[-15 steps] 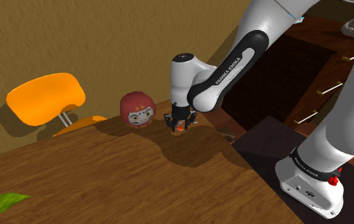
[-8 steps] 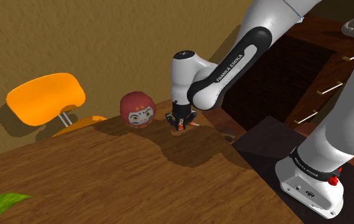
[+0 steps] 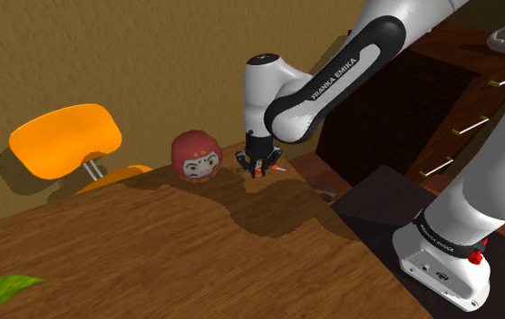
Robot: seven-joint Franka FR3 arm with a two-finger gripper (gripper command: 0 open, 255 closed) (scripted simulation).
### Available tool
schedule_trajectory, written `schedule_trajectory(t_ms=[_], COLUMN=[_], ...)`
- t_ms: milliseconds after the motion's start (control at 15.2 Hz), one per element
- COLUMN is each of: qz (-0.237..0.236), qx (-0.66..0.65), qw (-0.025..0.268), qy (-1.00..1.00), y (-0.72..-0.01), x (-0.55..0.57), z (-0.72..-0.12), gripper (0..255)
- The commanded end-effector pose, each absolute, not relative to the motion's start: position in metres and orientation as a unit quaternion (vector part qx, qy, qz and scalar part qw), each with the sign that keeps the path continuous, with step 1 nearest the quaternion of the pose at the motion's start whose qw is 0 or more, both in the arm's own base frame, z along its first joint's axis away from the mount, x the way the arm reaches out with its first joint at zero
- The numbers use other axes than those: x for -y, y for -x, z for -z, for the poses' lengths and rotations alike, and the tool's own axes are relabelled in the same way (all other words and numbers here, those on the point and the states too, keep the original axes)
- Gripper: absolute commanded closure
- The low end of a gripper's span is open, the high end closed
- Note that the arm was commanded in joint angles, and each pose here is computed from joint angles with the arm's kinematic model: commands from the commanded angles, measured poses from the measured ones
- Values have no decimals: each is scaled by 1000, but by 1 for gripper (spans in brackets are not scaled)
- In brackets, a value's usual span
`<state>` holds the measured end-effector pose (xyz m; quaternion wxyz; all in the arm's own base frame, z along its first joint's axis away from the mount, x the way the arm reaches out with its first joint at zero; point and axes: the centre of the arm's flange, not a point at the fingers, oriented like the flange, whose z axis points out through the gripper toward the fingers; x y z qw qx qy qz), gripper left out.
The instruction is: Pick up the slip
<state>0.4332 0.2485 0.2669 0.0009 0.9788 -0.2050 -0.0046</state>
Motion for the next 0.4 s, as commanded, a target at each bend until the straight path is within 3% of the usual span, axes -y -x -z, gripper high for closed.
schedule_trajectory(t_ms=[0, 330], qz=[5, 5], qx=[205, 205], qw=[1, 1], qy=[-979, -979], y=[-433, -433], x=[-248, -248], z=[-278, -294], gripper=[255, 255])
